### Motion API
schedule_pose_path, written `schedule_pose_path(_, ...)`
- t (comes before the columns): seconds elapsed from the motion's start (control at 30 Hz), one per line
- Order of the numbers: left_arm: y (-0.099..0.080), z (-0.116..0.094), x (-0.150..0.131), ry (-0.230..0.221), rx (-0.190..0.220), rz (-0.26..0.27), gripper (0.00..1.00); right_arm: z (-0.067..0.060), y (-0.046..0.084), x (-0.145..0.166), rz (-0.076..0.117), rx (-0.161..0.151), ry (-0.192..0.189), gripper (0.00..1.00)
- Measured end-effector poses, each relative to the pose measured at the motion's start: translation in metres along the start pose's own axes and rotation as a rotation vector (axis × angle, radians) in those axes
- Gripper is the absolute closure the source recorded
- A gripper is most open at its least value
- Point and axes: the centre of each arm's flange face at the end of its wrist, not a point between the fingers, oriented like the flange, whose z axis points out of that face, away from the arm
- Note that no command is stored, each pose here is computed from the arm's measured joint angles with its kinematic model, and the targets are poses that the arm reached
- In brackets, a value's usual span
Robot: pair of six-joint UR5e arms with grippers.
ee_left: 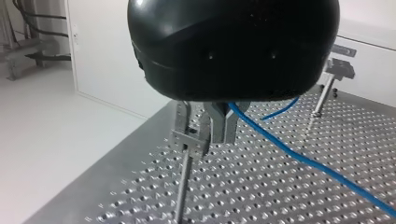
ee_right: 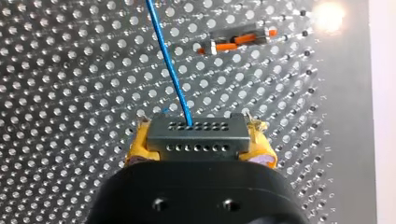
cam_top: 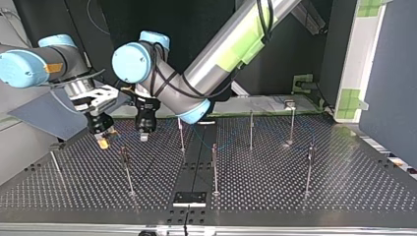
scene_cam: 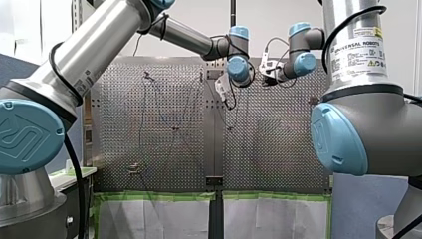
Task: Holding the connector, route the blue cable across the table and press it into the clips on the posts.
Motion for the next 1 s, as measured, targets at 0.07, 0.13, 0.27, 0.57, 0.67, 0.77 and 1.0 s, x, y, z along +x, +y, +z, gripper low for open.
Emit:
schedule_pose_path(0.07, -0.001, 0.000, -0.002, -0.007, 0.002, -0.005, 1.00, -0.001, 0.000, 0.002, 0.000, -0.001, 0.002, 1.00)
schedule_pose_path(0.13, -0.001, 0.000, -0.002, -0.009, 0.004, -0.007, 1.00, -0.002, 0.000, 0.005, 0.000, -0.002, 0.004, 1.00)
schedule_pose_path(0.27, 0.001, 0.003, -0.003, -0.013, 0.001, -0.008, 1.00, -0.004, 0.000, 0.016, 0.001, -0.002, 0.018, 1.00)
schedule_pose_path(0.57, 0.011, 0.013, -0.007, -0.032, -0.002, -0.015, 1.00, -0.005, 0.006, 0.040, -0.001, 0.004, 0.041, 1.00)
schedule_pose_path(0.67, 0.013, 0.019, -0.008, -0.044, 0.014, -0.024, 1.00, -0.005, 0.009, 0.043, -0.001, 0.001, 0.043, 1.00)
schedule_pose_path(0.77, 0.015, 0.026, -0.005, -0.047, 0.036, -0.028, 1.00, -0.005, 0.013, 0.044, -0.001, -0.003, 0.043, 1.00)
schedule_pose_path(1.0, 0.020, 0.039, 0.008, -0.031, 0.092, -0.031, 1.00, -0.002, 0.022, 0.039, 0.004, -0.005, 0.035, 1.00)
